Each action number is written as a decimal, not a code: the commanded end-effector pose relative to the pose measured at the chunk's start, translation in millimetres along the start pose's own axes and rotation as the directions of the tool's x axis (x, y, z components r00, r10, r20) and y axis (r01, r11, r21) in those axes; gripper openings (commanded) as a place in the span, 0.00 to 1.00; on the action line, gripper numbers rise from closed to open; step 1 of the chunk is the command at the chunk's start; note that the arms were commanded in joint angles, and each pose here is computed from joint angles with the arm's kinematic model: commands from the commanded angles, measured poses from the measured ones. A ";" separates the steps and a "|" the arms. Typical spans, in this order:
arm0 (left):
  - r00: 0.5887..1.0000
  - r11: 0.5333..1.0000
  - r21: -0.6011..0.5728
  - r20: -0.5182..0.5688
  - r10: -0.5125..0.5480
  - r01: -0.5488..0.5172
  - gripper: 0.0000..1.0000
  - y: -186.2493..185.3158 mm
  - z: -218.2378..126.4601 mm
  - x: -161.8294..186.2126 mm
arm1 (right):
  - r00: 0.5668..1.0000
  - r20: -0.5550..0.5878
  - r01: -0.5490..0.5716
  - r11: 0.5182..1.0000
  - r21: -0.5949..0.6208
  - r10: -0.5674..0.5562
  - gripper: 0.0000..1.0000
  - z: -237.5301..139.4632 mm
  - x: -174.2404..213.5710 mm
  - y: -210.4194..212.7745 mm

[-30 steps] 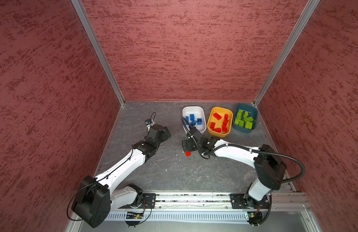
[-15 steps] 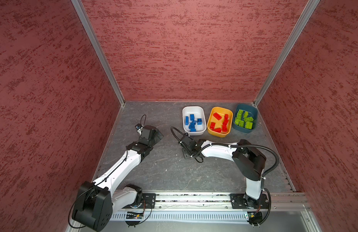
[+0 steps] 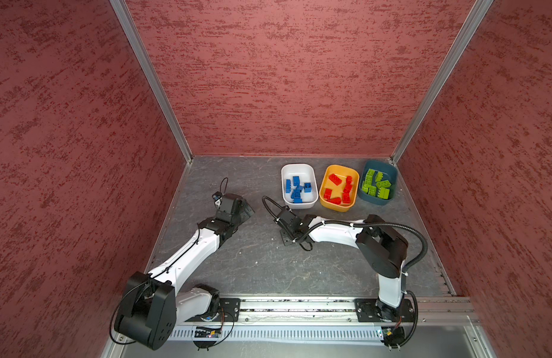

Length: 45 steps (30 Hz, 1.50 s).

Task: Sort the legos into containers by color
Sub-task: 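Carry the red brick into the yellow tub and open the right gripper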

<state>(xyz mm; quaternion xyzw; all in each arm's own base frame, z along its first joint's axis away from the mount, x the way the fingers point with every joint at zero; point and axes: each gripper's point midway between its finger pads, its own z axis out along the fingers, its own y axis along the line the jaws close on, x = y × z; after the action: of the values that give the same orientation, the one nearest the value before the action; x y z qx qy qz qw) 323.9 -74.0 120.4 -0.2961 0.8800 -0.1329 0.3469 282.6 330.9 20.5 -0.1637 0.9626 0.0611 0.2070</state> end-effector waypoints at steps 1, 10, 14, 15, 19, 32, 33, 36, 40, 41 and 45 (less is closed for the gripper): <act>1.000 0.999 0.045 0.002 0.010 -0.010 0.99 -13.4 1.1 -5.1 | 0.998 -0.062 0.025 1.000 0.012 -0.024 0.37 9.7 16.6 1.2; 0.999 0.997 0.071 -0.034 0.039 -0.037 1.00 -26.6 9.0 -0.9 | 1.000 -0.023 0.011 1.000 -0.021 -0.012 0.29 1.7 16.4 0.7; 0.993 0.989 0.086 -0.010 0.121 -0.120 1.00 -41.7 6.4 1.4 | 0.994 0.108 0.009 0.996 -0.086 0.001 0.28 -25.7 -6.7 3.9; 0.990 0.987 0.083 -0.005 0.140 -0.139 0.99 -45.4 5.9 1.9 | 0.991 0.131 0.004 0.995 -0.096 0.008 0.27 -31.5 -10.9 2.5; 0.984 0.977 0.118 -0.014 0.180 -0.178 0.99 -62.5 8.2 8.2 | 0.976 0.204 -0.044 0.991 -0.125 0.069 0.26 -51.2 -27.4 -13.9; 0.933 0.899 0.254 0.043 0.357 -0.356 0.99 -126.0 -2.1 31.5 | 0.845 0.399 -0.300 0.934 -0.195 0.355 0.26 -105.0 -79.4 -147.1; 0.934 0.901 0.252 0.039 0.355 -0.353 0.99 -126.1 -1.2 31.8 | 0.840 0.405 -0.307 0.932 -0.192 0.360 0.26 -106.8 -84.4 -158.1; 0.936 0.903 0.252 0.033 0.351 -0.348 0.99 -127.8 0.8 32.4 | 0.836 0.420 -0.317 0.935 -0.158 0.354 0.26 -110.9 -99.1 -187.7; 0.939 0.907 0.247 0.030 0.343 -0.339 0.99 -126.8 1.8 32.4 | 0.833 0.434 -0.342 0.936 -0.085 0.343 0.26 -100.8 -115.4 -224.4; 0.938 0.908 0.245 0.028 0.344 -0.340 0.99 -126.2 2.1 32.9 | 0.829 0.436 -0.355 0.932 -0.073 0.350 0.26 -97.4 -120.2 -233.9; 0.940 0.913 0.228 0.032 0.340 -0.338 1.00 -123.8 1.0 29.7 | 0.848 0.411 -0.362 0.932 -0.010 0.334 0.27 -77.3 -136.2 -262.5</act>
<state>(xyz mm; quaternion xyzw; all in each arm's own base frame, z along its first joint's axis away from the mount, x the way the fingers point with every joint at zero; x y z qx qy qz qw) 355.1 -193.2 152.1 -0.0929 0.9006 -0.1840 0.3827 443.5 116.8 137.4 0.0576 0.9100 0.1131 0.3947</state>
